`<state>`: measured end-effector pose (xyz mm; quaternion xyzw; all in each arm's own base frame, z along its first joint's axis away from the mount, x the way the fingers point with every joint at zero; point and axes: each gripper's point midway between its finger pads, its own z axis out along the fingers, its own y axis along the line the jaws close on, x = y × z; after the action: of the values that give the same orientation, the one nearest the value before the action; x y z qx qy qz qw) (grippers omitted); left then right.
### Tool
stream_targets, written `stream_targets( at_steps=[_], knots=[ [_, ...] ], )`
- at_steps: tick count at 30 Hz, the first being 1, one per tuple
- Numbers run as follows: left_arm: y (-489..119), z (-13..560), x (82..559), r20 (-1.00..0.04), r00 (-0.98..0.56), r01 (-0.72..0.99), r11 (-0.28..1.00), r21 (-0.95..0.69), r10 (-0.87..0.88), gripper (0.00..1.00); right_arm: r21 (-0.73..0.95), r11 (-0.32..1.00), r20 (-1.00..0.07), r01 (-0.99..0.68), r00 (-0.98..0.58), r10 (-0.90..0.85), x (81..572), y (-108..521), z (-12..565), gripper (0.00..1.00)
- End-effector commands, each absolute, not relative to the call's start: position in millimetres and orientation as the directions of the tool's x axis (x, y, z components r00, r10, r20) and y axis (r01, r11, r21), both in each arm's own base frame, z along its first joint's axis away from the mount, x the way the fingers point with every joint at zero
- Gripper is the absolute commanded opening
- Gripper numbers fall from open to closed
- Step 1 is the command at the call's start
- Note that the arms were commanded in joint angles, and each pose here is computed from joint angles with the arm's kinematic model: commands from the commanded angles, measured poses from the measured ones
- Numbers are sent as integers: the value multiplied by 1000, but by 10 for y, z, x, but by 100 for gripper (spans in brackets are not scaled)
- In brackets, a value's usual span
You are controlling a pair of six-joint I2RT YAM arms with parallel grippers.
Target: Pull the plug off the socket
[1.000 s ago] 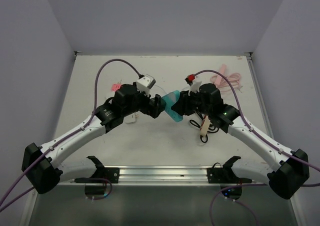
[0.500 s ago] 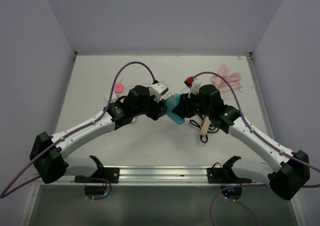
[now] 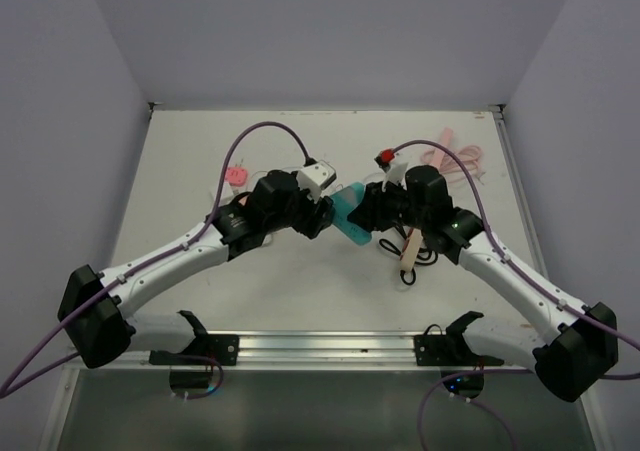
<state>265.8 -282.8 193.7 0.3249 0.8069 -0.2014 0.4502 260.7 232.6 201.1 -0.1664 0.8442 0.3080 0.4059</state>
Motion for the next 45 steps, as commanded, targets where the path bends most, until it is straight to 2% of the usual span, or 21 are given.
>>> stream_targets(
  at_steps=[1,5,9,18,22,26,33,40,45],
  knots=[
    [-2709,2295,2573,-899,-313,713,701,-11,305,0,209,951,-772,-228,-636,17,3050,1460,1600,0],
    [-2614,2261,2562,-896,-329,702,712,-22,297,0,200,968,-733,-152,-679,44,3083,1265,1477,0],
    [-2497,2260,2597,-894,-341,680,733,-22,290,0,222,962,-738,-157,-672,61,3118,1307,1521,0],
    [-2259,2173,2712,-876,-389,645,763,-39,285,0,119,983,-768,-142,-640,1,3143,1125,1592,0],
    [-2404,2097,2695,-855,-431,676,731,-94,288,0,181,955,-796,-236,-605,2,3132,1357,1759,0],
    [-2711,2252,2718,-869,-418,688,716,-114,264,0,152,938,-814,-313,-578,-61,3087,1682,1865,0],
    [-3179,2460,2678,-878,-415,739,652,-172,239,0,166,934,-800,-317,-597,-61,3098,1872,1773,0],
    [-3102,2575,2670,-890,-393,741,652,-157,233,0,84,972,-784,-218,-616,-70,3150,1548,1566,0],
    [-2644,2508,2776,-872,-426,709,687,-157,241,0,108,991,-753,-76,-657,32,3188,1086,1403,0]
  ],
)
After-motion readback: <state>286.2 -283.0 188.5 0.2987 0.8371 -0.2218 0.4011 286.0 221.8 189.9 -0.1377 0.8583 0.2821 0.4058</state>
